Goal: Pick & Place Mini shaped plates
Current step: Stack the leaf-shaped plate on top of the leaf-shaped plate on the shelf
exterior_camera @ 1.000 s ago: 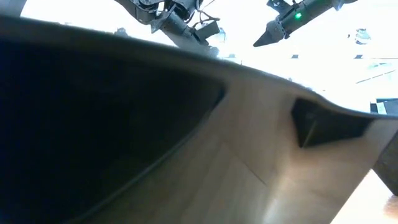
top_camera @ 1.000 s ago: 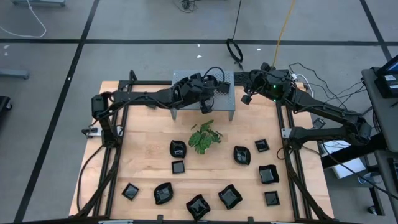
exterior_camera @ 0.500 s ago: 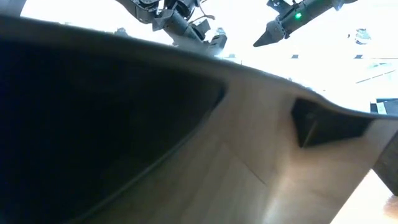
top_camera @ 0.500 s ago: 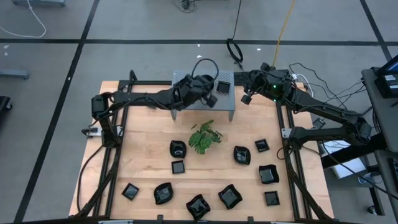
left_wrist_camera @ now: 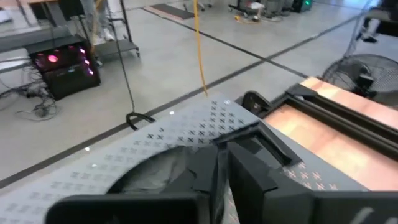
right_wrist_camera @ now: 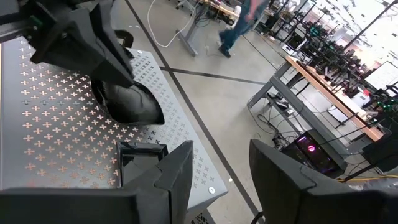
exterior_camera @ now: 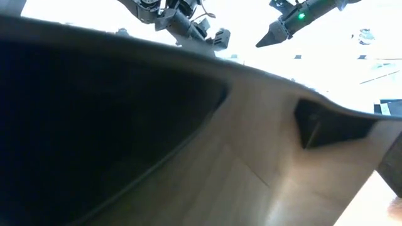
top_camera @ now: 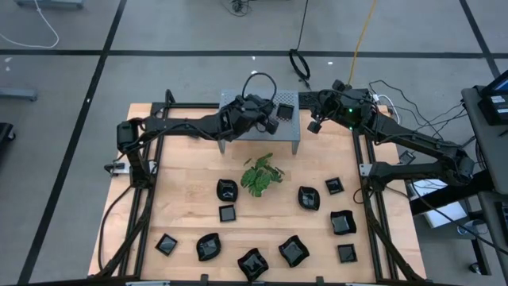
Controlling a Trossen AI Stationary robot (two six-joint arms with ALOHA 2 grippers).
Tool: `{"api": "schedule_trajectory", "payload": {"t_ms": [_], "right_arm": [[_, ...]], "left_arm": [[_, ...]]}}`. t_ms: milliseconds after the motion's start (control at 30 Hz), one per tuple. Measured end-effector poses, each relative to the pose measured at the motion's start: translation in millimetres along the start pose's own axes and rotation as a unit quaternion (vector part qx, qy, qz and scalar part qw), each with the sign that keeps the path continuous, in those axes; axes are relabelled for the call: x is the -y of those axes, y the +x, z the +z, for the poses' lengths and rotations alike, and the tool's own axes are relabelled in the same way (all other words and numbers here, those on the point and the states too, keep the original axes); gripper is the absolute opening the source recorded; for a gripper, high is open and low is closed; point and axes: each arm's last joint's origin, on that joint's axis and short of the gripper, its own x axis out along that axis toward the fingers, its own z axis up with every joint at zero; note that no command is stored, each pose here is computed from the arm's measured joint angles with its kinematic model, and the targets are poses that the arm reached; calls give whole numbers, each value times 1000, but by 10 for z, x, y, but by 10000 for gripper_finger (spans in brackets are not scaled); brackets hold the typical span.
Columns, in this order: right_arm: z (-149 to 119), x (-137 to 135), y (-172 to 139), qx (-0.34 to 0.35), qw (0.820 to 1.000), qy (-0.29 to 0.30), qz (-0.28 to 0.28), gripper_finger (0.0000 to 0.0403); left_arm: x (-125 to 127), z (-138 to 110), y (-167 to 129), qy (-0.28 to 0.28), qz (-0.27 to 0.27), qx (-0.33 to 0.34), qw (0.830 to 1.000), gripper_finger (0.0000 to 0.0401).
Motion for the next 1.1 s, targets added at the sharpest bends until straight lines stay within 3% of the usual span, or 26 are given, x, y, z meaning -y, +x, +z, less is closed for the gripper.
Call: {"api": "schedule_trajectory", "payload": {"t_ms": [300, 467, 600, 700, 800, 1100], "right_arm": [[-1, -1, 0, 0, 1000, 0, 0, 144], [-2, -1, 0, -1, 1000, 0, 1, 144], [-7, -4, 1, -3, 1000, -14, 2, 144], [-7, -4, 0, -3, 999, -33, 2, 144], [-7, -3, 0, -3, 999, -38, 1, 144], [-7, -4, 1, -4, 999, -38, 1, 144]], "left_arm": [[3, 81, -10, 5, 10, 37, 999, 136], [0, 212, -98, 12, -5, 65, 998, 160], [8, 190, -126, 113, -56, 39, 991, 155], [21, 106, -141, 222, -110, 3, 969, 146], [7, 48, -150, 297, -124, -20, 947, 136], [-196, 36, -19, 315, -105, -43, 942, 129]]}}
